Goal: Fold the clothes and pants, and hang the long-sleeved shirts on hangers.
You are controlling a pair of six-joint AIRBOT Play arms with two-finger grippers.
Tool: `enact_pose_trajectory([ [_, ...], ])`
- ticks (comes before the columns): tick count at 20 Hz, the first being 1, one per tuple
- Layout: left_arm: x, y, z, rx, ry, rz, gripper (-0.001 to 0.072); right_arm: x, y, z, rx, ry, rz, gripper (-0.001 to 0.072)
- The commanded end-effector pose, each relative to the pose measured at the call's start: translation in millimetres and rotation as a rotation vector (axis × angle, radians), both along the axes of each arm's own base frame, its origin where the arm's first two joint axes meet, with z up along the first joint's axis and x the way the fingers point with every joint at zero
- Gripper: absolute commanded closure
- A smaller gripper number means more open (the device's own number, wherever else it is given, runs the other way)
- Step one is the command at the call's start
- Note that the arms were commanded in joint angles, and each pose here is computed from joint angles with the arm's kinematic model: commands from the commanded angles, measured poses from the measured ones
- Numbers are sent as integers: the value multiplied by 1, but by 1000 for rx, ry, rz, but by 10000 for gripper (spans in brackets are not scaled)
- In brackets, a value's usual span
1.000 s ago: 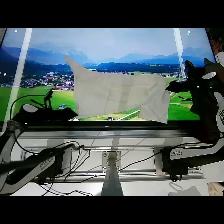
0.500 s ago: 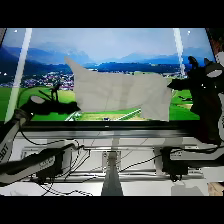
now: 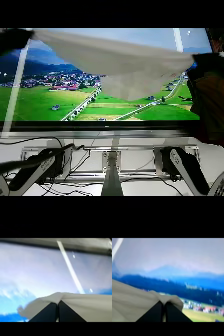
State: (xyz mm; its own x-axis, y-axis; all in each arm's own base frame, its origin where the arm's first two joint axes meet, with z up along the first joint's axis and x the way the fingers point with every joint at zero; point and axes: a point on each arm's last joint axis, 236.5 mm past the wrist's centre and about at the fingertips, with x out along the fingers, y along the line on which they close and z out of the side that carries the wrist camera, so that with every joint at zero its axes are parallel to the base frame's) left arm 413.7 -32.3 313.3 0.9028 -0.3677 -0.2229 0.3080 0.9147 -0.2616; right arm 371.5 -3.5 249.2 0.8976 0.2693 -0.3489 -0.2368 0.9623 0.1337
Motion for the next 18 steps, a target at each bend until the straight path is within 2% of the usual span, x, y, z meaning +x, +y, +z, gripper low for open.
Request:
enact_pose_trajectory([
  [1,-61,29,123,53,-346,177,695,-72,27,143,87,-459,-56,694],
  [4,-120,32,174,109,-519,267,695,-144,44,202,58,-696,-88,694],
  [7,-171,34,201,237,-630,365,695,-205,64,237,16,-857,-89,694],
  [10,-197,37,207,322,-661,431,696,-229,73,261,-6,-926,-79,694],
  [12,-184,51,192,273,-577,459,696,-208,65,256,37,-872,-80,695],
  [14,-146,65,148,235,-396,444,696,-160,57,224,147,-684,-56,695],
  [18,-35,66,-18,166,113,242,695,-47,61,86,318,-80,104,694],
])
